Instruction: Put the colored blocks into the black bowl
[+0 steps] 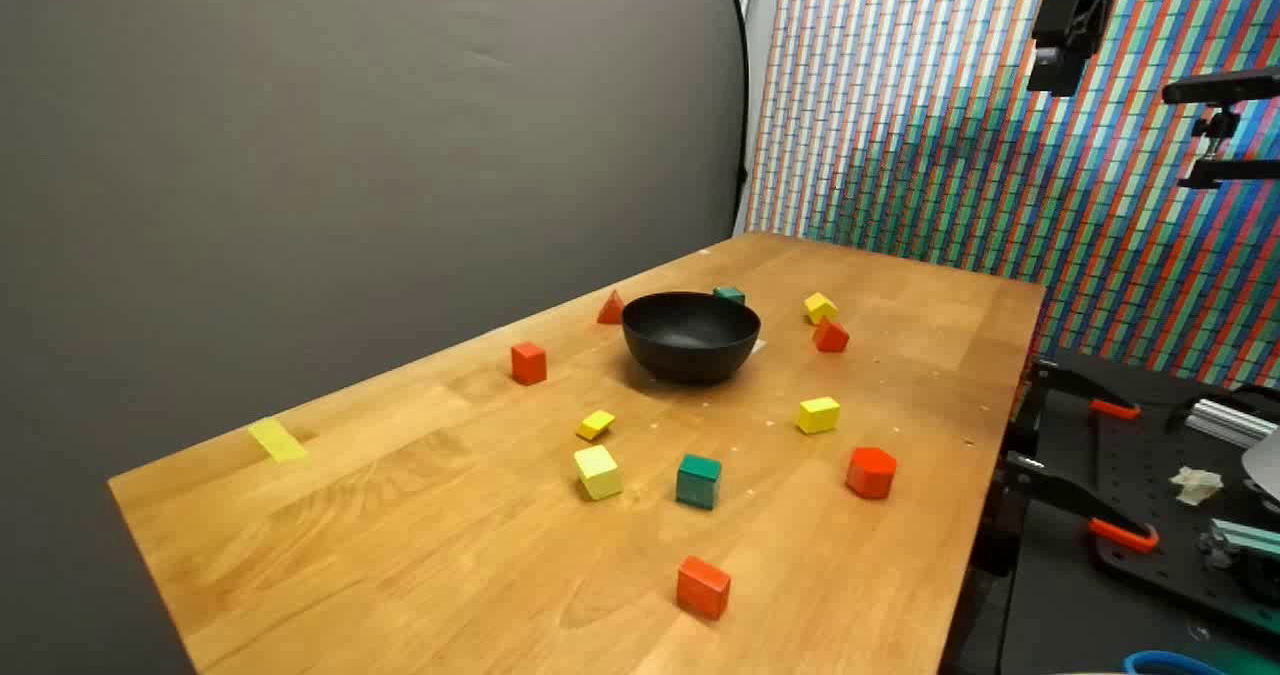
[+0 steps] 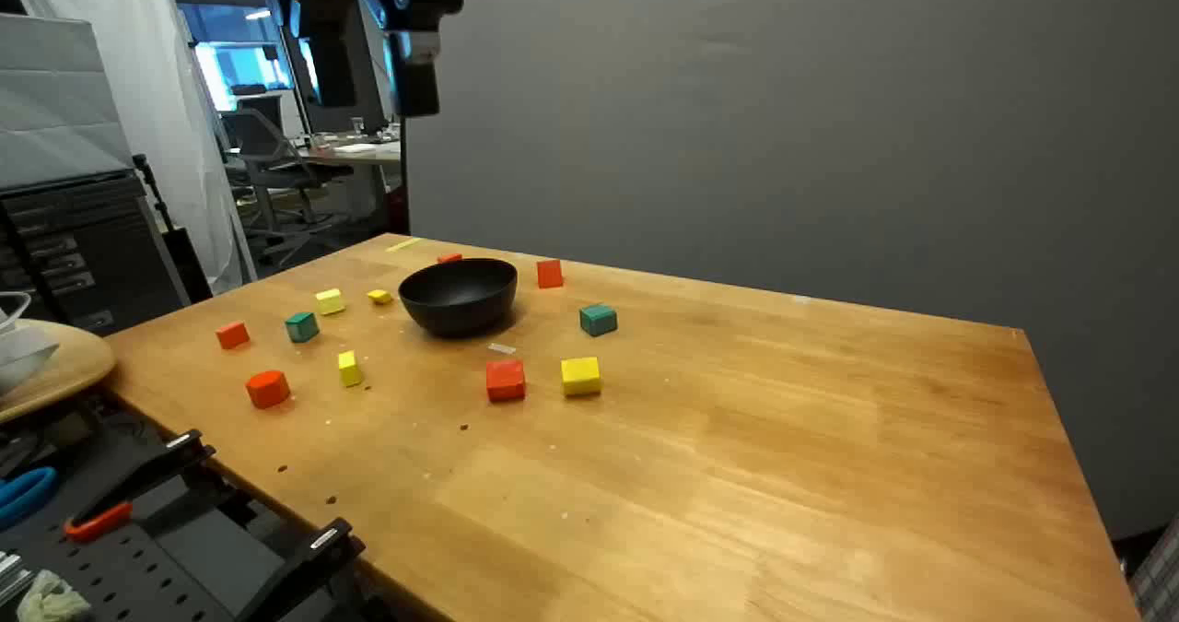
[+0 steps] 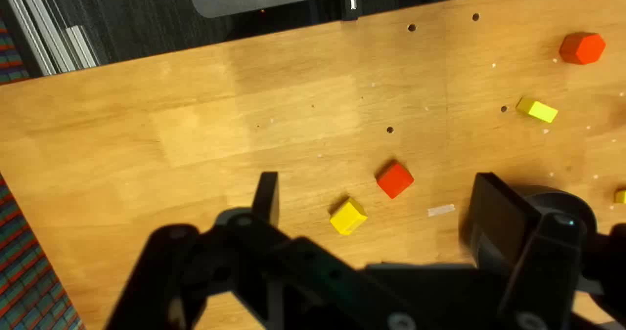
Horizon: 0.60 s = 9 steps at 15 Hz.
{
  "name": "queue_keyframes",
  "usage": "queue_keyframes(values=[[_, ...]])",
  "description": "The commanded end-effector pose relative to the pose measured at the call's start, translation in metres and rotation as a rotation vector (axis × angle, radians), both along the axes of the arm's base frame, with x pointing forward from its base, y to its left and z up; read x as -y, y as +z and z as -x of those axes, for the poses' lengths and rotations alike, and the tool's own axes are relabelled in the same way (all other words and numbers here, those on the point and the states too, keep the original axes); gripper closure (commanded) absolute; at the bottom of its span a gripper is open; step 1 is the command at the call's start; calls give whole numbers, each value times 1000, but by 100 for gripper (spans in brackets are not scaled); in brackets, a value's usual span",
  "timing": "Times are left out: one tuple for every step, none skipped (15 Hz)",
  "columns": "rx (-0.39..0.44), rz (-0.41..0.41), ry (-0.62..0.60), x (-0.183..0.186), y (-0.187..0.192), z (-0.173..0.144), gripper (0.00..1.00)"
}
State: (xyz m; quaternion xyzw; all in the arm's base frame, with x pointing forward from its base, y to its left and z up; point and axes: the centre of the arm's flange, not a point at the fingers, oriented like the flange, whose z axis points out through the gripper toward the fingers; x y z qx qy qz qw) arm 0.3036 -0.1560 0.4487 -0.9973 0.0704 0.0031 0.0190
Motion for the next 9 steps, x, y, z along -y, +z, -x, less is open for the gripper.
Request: queue_keyframes(values=[[3, 1, 0, 0, 1, 0, 0], [6, 2, -1, 1, 3, -1, 0], [9, 3, -1, 1, 4, -1, 0], [35, 23, -12, -2, 0, -8, 0], [42, 16, -3, -2, -4, -16, 0], [76, 12, -2, -1, -14, -33, 0], [101, 0, 2, 3, -25, -51, 0], [111, -12, 0, 5, -38, -72, 0], [128, -24, -2, 6, -49, -87, 0]])
